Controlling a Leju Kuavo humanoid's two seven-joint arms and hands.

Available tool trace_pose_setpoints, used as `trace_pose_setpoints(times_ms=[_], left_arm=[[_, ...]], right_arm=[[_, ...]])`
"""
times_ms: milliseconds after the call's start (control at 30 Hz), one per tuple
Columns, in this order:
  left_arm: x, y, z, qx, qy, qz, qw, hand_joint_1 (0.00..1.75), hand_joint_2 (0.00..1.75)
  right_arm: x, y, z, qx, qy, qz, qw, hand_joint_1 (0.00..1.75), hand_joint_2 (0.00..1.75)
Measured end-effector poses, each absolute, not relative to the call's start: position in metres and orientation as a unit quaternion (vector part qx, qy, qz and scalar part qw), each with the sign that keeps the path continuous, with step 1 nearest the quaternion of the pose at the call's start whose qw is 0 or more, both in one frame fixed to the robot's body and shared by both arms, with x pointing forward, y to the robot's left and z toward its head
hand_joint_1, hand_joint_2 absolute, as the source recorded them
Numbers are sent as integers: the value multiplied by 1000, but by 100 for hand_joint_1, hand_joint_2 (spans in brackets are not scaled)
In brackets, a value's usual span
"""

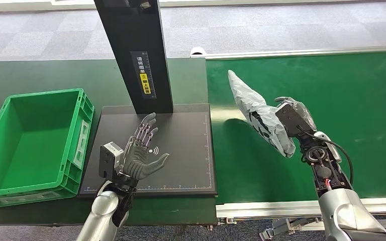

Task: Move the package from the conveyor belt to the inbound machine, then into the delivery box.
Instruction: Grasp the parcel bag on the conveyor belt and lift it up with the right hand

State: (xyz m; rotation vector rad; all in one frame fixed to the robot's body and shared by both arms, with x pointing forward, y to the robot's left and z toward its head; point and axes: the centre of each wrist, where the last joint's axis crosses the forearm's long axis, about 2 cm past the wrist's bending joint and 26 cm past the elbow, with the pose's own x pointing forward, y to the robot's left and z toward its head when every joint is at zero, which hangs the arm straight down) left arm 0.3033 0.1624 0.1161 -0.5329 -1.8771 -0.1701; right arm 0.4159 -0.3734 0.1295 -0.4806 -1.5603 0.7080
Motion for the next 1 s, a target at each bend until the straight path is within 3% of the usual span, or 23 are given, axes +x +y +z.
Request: trace_pose_setpoints(times_ms=[333, 467, 567, 867, 1000], left_arm=[[304, 162, 117, -227, -801, -62, 550, 0, 175], [307, 164, 122, -135, -839, 12, 527, 0, 175], [309, 168, 129, -78, -854, 53, 512, 0, 175], [310, 167, 137, -68, -861, 70, 499, 0, 175], [309, 168, 140, -31, -877, 104, 467, 0, 175]], right_arm=[[407, -371, 132, -232, -748, 230, 578, 175, 175], [394, -370, 135, -281, -780, 188, 527, 175, 175], [382, -366, 134, -307, -789, 187, 498, 175, 175], [373, -360, 139, -312, -802, 186, 473, 175, 175], [369, -353, 140, -365, -796, 234, 423, 175, 175]])
